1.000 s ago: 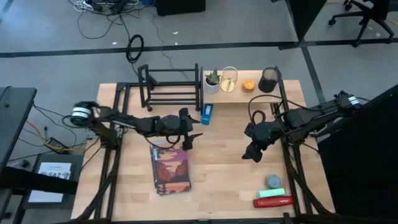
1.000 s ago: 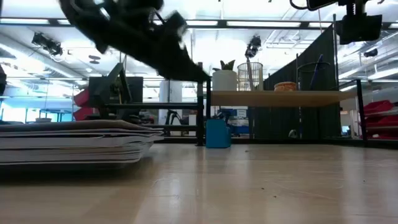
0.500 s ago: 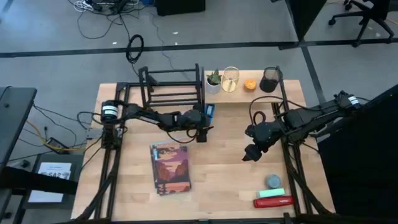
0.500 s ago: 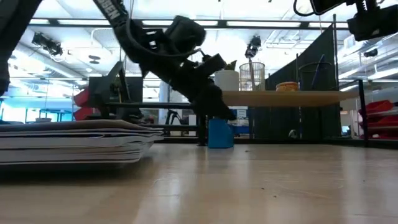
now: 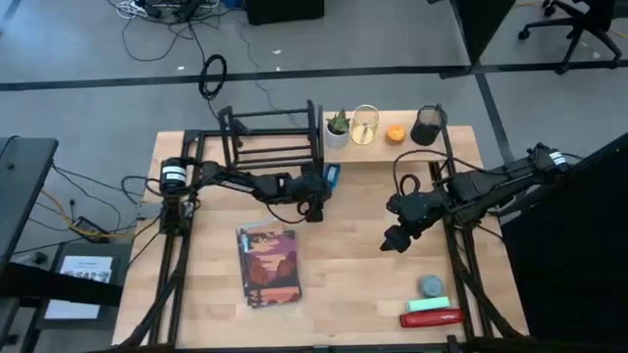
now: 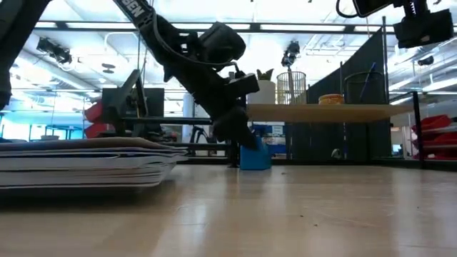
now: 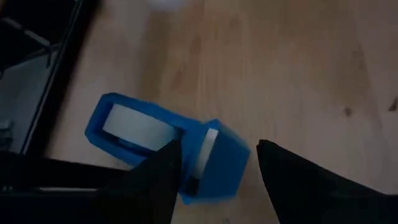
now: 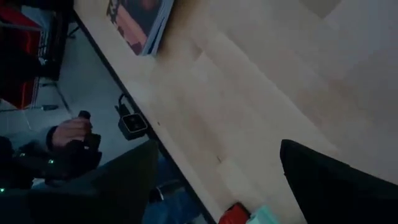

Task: Stock shelves
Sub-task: Remove the blue tape dispenser from under the shelf

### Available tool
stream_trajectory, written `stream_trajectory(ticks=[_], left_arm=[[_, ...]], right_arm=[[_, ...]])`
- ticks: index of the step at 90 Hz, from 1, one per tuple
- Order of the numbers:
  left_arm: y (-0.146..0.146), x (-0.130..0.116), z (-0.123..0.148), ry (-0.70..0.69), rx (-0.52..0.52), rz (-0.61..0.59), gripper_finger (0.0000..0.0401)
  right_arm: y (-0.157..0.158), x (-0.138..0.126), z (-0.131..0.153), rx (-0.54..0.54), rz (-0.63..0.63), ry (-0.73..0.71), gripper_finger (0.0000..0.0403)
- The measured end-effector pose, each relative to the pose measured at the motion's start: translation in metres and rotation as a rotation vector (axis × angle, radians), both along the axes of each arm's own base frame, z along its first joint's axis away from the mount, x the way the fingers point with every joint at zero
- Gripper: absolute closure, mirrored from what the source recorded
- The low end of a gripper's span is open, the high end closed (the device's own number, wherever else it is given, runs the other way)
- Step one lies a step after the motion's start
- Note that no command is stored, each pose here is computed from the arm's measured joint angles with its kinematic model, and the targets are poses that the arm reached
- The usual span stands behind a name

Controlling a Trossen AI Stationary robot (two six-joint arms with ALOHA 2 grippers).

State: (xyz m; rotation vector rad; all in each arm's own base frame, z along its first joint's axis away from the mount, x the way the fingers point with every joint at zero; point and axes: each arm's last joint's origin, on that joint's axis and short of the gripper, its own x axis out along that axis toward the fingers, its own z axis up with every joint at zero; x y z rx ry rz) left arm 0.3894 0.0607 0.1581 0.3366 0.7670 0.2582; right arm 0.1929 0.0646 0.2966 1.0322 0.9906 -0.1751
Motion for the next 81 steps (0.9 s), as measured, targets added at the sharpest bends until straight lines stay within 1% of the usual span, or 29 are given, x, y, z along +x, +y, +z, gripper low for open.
stream_trajectory(ticks=[15,35,42,49,55,62,81], left_arm=[[0.001,0.000,0.001,-0.008,-0.042,-0.041,0.0227],[-0.003,0.005,0.007,-0.037,-0.135,-0.124,0.0274],[-0.006,0.008,0.010,-0.045,-0.134,-0.131,0.0286],[-0.006,0.009,0.011,-0.049,-0.130,-0.134,0.0289],[-0.006,0.009,0.011,-0.048,-0.127,-0.140,0.0283],[-0.007,0.009,0.011,-0.041,-0.126,-0.146,0.0266],[-0.007,0.008,0.010,-0.019,-0.131,-0.154,0.0186]], right_arm=[[0.000,0.000,0.000,-0.006,0.007,-0.003,0.0096],[0.000,0.000,0.000,-0.006,0.007,-0.003,0.0096],[0.000,0.000,0.000,-0.006,0.007,-0.003,0.0096],[0.000,0.000,0.000,-0.007,0.006,-0.003,0.0096],[0.000,0.000,0.000,-0.014,0.000,-0.005,0.0096],[-0.001,0.000,0.000,-0.023,-0.007,-0.008,0.0096],[-0.001,0.000,0.000,-0.038,0.000,-0.014,0.0096]])
